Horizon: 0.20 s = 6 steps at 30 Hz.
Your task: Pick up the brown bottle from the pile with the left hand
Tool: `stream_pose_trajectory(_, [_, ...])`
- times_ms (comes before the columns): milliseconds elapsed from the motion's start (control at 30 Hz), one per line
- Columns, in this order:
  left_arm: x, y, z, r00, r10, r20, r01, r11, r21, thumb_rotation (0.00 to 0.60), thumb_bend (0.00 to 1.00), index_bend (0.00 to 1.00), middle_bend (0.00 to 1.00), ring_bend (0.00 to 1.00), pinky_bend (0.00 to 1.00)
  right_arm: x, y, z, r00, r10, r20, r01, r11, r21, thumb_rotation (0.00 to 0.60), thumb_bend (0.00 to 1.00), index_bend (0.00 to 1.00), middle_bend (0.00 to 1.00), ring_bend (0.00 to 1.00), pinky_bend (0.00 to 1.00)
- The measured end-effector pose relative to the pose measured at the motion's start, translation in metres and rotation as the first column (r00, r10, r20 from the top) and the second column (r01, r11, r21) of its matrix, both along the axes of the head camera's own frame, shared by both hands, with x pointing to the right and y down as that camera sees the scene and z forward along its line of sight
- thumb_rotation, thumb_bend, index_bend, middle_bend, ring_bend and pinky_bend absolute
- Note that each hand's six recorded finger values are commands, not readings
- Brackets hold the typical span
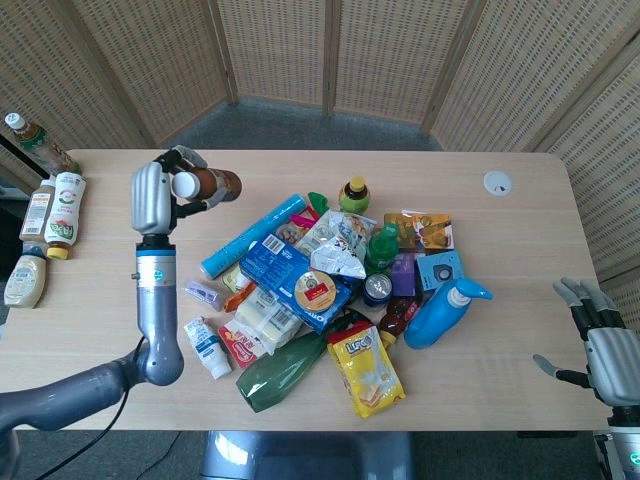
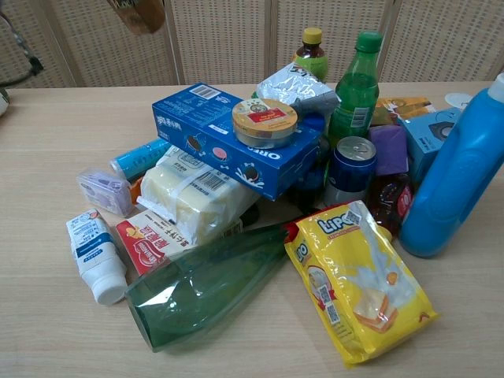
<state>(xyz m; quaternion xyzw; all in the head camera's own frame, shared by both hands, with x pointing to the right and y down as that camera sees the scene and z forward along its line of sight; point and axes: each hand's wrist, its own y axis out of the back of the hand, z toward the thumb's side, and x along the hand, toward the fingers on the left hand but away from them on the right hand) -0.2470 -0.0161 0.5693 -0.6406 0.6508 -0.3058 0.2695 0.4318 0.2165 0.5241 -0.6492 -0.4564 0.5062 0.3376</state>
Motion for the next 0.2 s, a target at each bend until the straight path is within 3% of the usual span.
stream_pose_trajectory(200, [-0.008, 0.004, -0.054, 1.000, 0.011, 0.008, -0.011, 0.998, 0.058, 0.600, 0.20, 0.80, 0.63, 0.58, 0.51, 0.000, 0.000, 0.001, 1.000, -0.001, 0.001, 0.001, 1.000, -0.004, 0.600, 0.00, 0.00, 0.00, 0.00, 0.00])
